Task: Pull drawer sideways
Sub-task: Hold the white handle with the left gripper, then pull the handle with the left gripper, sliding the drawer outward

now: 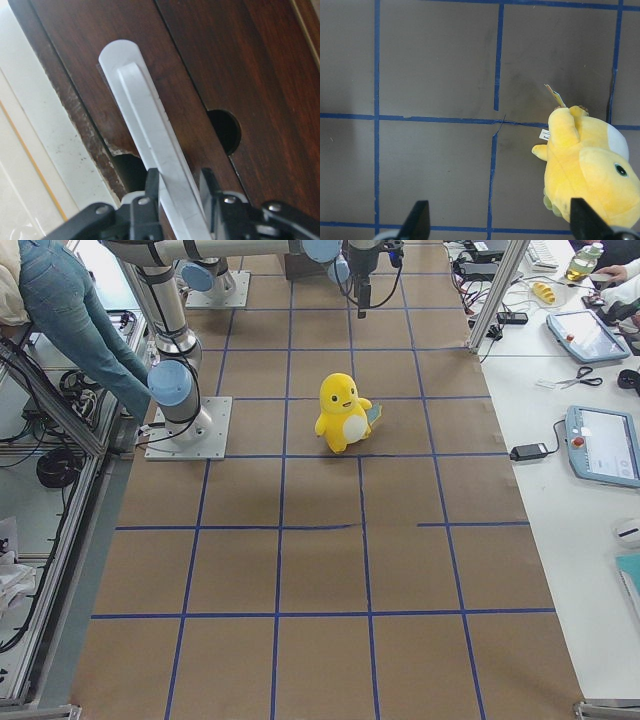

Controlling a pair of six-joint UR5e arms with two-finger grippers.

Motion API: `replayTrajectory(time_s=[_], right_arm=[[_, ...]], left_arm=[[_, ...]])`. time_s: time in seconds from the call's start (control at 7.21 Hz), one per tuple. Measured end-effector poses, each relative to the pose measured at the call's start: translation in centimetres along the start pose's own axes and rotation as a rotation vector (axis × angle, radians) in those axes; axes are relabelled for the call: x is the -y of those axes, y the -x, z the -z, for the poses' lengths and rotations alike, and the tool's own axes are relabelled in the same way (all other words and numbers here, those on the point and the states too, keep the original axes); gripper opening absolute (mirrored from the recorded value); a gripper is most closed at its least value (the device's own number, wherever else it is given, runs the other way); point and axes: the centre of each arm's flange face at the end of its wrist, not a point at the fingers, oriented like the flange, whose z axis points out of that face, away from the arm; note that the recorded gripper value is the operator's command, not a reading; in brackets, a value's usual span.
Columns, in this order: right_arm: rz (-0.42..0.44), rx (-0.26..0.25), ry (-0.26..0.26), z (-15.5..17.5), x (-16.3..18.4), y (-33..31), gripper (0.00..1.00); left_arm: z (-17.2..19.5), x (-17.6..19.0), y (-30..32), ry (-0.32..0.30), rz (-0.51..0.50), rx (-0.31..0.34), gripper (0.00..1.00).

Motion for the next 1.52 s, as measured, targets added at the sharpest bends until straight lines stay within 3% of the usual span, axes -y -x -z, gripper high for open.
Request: replayTrajectory(time_s=[1.52], right_arm=[[0.0,0.0,0.0,0.0,0.0,0.0,1.0]], left_arm=[[1.8,-0.2,0.2,-0.033,-0.013,0.011,0.15]])
